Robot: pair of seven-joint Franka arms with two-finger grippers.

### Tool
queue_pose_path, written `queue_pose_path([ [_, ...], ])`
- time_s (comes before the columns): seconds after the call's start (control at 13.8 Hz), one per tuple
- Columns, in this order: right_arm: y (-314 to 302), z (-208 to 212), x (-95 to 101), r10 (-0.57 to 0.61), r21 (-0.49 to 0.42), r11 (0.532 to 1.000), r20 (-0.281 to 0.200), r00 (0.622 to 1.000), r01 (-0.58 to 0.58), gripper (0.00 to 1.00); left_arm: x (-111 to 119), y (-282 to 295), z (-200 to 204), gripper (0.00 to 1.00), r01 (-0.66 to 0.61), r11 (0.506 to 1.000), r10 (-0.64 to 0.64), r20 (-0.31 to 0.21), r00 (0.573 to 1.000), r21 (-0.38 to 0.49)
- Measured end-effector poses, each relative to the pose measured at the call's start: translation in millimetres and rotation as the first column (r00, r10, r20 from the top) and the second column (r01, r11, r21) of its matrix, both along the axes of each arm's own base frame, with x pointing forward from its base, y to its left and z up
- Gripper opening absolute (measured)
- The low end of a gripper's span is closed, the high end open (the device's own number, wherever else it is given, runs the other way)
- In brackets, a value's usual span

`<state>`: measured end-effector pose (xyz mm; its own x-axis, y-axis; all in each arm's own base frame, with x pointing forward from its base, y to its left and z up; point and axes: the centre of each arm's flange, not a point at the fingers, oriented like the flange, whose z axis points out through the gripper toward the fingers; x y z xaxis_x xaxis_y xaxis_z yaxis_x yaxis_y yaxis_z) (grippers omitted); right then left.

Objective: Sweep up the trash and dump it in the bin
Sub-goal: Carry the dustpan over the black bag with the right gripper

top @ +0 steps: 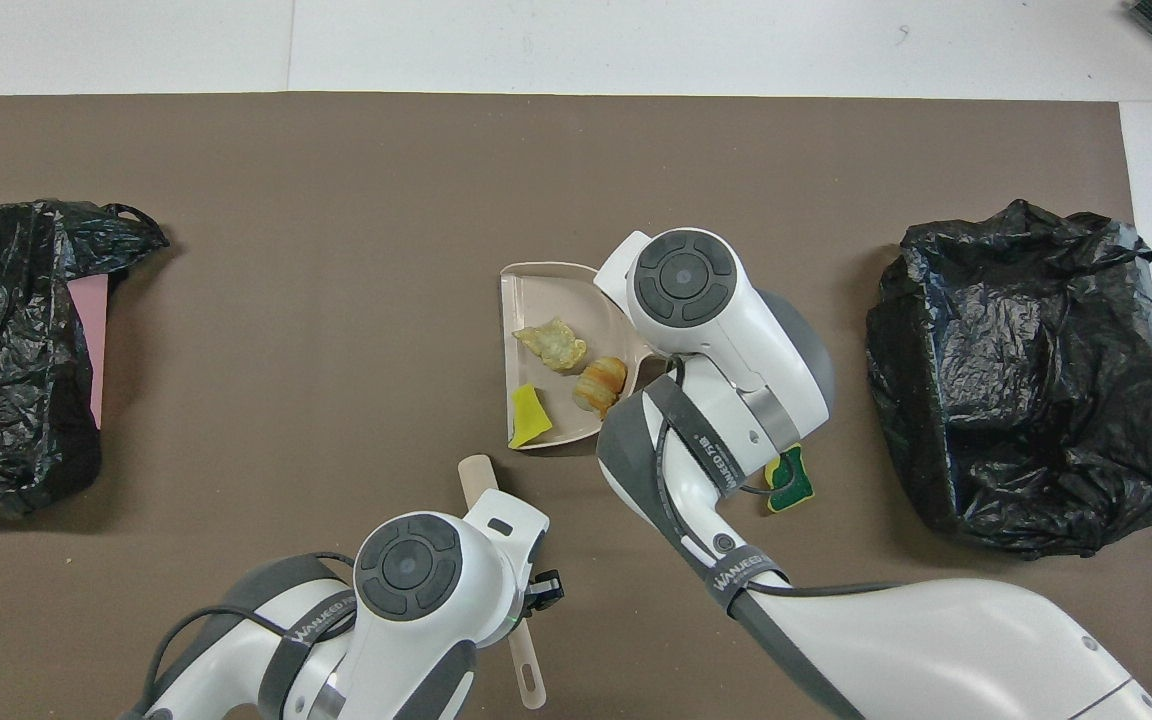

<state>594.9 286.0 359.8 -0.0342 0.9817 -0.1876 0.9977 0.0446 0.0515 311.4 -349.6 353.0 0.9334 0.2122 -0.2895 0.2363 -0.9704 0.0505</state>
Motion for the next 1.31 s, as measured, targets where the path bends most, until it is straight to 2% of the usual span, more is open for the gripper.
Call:
queue_pose_path([
  [0.22, -12.4, 2.1, 5.7, -0.012, 0.001, 1.000, 0.001, 1.000, 0.012, 0.31, -29.0, -11.3, 0.1, 0.25, 0.046, 0.999, -0.046, 0.005, 0.999, 0.010],
  [0.29, -23.1, 5.6, 10.4, -0.004, 0.001, 1.000, 0.002, 1.000, 0.004, 0.31, -34.9, -12.6, -1.0, 0.25, 0.057, 0.998, -0.057, 0.024, 0.998, 0.011],
  [0.58, -90.0, 37.0, 33.1, -0.011, 0.020, 1.000, 0.024, 1.000, 0.011, 0.31, -38.1, -4.6, -20.9, 0.26, 0.052, 0.999, -0.050, 0.125, 0.991, -0.012],
  [0.65, -106.6, 47.8, 36.7, -0.013, 0.030, 0.999, 0.033, 0.999, 0.012, 0.31, -37.8, -3.3, -22.7, 0.31, 0.055, 0.998, -0.053, 0.127, 0.990, -0.011],
  [0.73, -125.3, 60.3, 40.0, -0.018, 0.040, 0.999, 0.043, 0.999, 0.016, 0.31, -35.4, -1.9, -24.0, 0.31, 0.057, 0.998, -0.055, 0.128, 0.990, -0.009],
  [0.8, -143.7, 72.2, 41.9, -0.024, 0.043, 0.999, 0.052, 0.998, 0.022, 0.31, -28.8, 0.8, -23.6, 0.37, 0.049, 0.999, -0.047, 0.130, 0.990, -0.012],
  [1.16, -238.4, 135.3, 35.4, -0.097, 0.050, 0.994, 0.083, 0.992, 0.093, 0.31, 53.1, 28.5, -0.3, 0.96, 0.005, 0.999, 0.001, 0.150, 0.989, -0.043],
  [1.24, -258.1, 147.6, 30.3, -0.111, 0.053, 0.993, 0.078, 0.991, 0.107, 0.31, 66.2, 32.6, 5.2, 1.00, 0.014, 0.999, -0.008, 0.166, 0.986, -0.038],
  [1.31, -279.2, 159.2, 24.0, -0.130, 0.058, 0.990, 0.070, 0.989, 0.126, 0.31, 77.9, 37.3, 10.1, 1.00, 0.020, 0.999, -0.014, 0.185, 0.983, -0.033],
])
